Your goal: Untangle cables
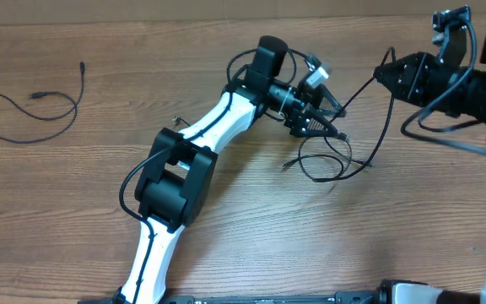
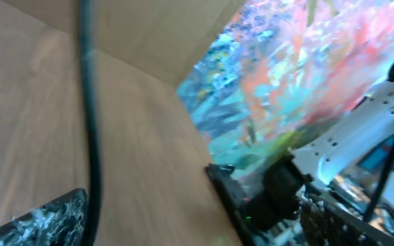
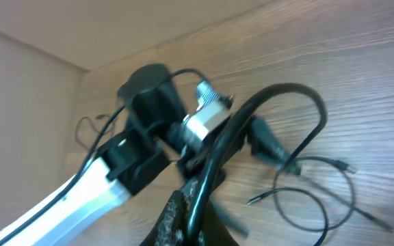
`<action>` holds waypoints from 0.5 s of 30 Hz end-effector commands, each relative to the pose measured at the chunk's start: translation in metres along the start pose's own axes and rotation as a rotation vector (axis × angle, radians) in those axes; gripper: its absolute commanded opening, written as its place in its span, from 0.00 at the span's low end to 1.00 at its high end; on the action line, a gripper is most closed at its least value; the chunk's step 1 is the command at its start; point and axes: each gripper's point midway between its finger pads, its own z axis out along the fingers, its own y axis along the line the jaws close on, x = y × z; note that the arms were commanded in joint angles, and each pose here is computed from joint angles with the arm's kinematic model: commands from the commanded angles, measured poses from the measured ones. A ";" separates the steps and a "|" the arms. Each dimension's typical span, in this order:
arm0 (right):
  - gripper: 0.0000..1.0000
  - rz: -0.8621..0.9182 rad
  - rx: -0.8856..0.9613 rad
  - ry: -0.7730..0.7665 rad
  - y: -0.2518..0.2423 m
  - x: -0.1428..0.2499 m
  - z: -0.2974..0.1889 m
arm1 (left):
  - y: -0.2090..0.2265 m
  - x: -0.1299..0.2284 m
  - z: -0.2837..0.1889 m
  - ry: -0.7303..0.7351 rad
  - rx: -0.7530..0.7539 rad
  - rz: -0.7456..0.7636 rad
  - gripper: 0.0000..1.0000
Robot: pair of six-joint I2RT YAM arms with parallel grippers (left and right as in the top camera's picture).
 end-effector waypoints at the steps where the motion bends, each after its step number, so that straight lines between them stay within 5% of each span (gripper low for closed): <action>1: 0.04 -0.007 0.080 -0.025 -0.020 -0.015 0.009 | -0.019 -0.007 0.005 0.012 0.048 -0.028 0.99; 15: 0.04 0.014 0.152 -0.139 -0.060 -0.070 0.058 | -0.027 -0.002 0.027 0.042 0.084 -0.069 1.00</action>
